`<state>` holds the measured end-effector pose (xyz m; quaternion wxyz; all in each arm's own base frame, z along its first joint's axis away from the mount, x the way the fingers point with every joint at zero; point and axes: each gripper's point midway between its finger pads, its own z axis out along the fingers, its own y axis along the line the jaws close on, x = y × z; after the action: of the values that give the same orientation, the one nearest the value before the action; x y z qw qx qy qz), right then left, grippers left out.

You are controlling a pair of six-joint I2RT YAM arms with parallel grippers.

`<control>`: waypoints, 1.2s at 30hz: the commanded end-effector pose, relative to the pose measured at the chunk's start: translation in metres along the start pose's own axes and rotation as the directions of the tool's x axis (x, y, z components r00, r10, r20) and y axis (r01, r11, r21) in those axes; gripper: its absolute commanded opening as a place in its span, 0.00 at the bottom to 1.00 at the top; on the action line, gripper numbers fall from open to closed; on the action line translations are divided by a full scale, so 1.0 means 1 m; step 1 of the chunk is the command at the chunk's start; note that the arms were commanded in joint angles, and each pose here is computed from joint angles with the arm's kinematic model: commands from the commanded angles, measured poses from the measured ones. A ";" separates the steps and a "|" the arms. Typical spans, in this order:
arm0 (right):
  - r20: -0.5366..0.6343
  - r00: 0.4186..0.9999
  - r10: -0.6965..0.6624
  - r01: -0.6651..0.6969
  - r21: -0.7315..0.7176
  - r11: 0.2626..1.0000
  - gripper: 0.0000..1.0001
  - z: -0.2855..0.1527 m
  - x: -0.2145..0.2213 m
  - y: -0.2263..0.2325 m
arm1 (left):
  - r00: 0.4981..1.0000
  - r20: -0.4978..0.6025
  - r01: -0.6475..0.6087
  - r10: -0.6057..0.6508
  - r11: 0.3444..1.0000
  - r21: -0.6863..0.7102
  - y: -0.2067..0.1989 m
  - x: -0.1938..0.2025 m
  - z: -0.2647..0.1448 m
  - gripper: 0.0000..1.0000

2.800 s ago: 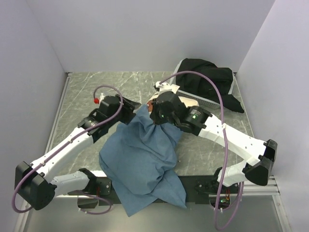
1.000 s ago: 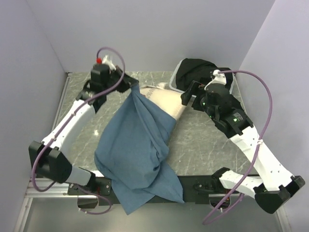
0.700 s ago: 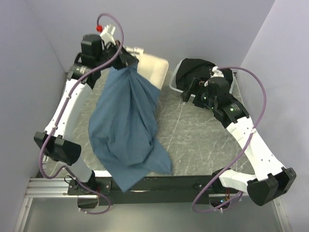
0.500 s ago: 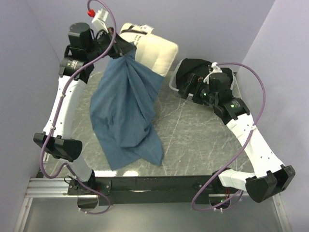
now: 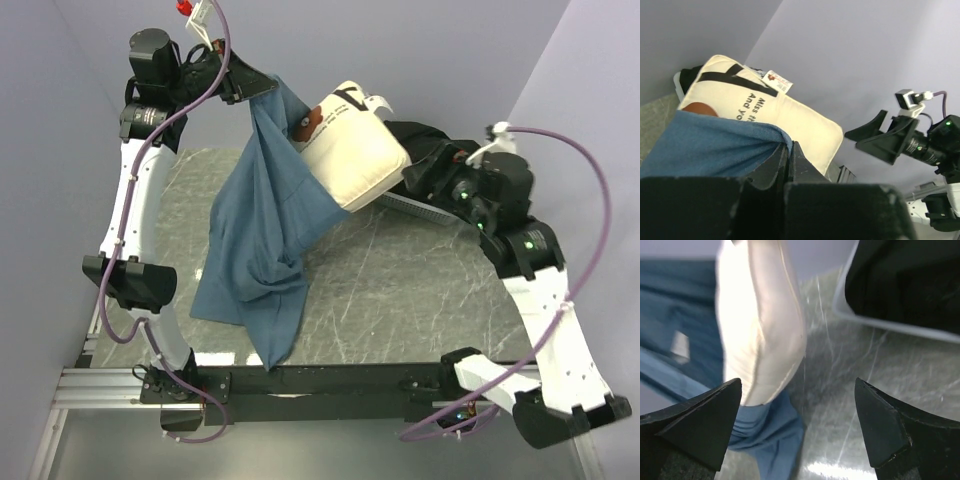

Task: Put the pillow into the pillowcase

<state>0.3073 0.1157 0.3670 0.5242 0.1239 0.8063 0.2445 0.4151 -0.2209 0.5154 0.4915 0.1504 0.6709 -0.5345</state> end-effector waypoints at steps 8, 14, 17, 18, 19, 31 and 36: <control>0.072 0.997 -0.010 0.018 -0.099 0.995 1.00 -0.016 -0.031 0.021 | 0.982 0.055 -0.187 0.180 0.961 0.205 -0.063 -0.026 -0.025 0.01; -0.060 0.997 -0.042 0.024 -0.277 0.960 1.00 0.028 -0.004 0.046 | 0.981 0.028 -0.191 0.190 0.954 0.229 -0.068 -0.018 -0.029 0.01; -0.126 0.991 -0.053 0.003 -0.365 0.931 1.00 0.043 0.014 0.055 | 0.985 0.002 -0.167 0.171 0.959 0.227 -0.064 -0.007 -0.031 0.01; -0.131 0.990 -0.044 -0.010 -0.388 0.922 1.00 0.047 0.016 0.059 | 0.986 -0.001 -0.164 0.168 0.960 0.229 -0.064 -0.004 -0.030 0.01; -0.163 0.986 -0.016 -0.048 -0.383 0.923 1.00 0.052 0.024 0.058 | 0.985 -0.004 -0.164 0.170 0.958 0.234 -0.069 -0.002 -0.033 0.01; -0.406 0.905 0.127 -0.281 -0.345 0.896 1.00 0.073 0.169 0.054 | 0.993 -0.084 -0.078 0.086 0.992 0.104 -0.078 0.091 0.024 0.01; -0.319 0.939 0.125 -0.219 -0.278 0.935 0.96 0.087 0.126 0.052 | 0.999 -0.052 0.001 -0.006 0.996 -0.094 -0.059 0.128 0.030 0.01</control>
<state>0.2872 0.2474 0.1906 0.2812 0.0636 0.8619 0.4171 0.3389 -0.3228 0.3899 0.3648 0.1784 0.7472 -0.5261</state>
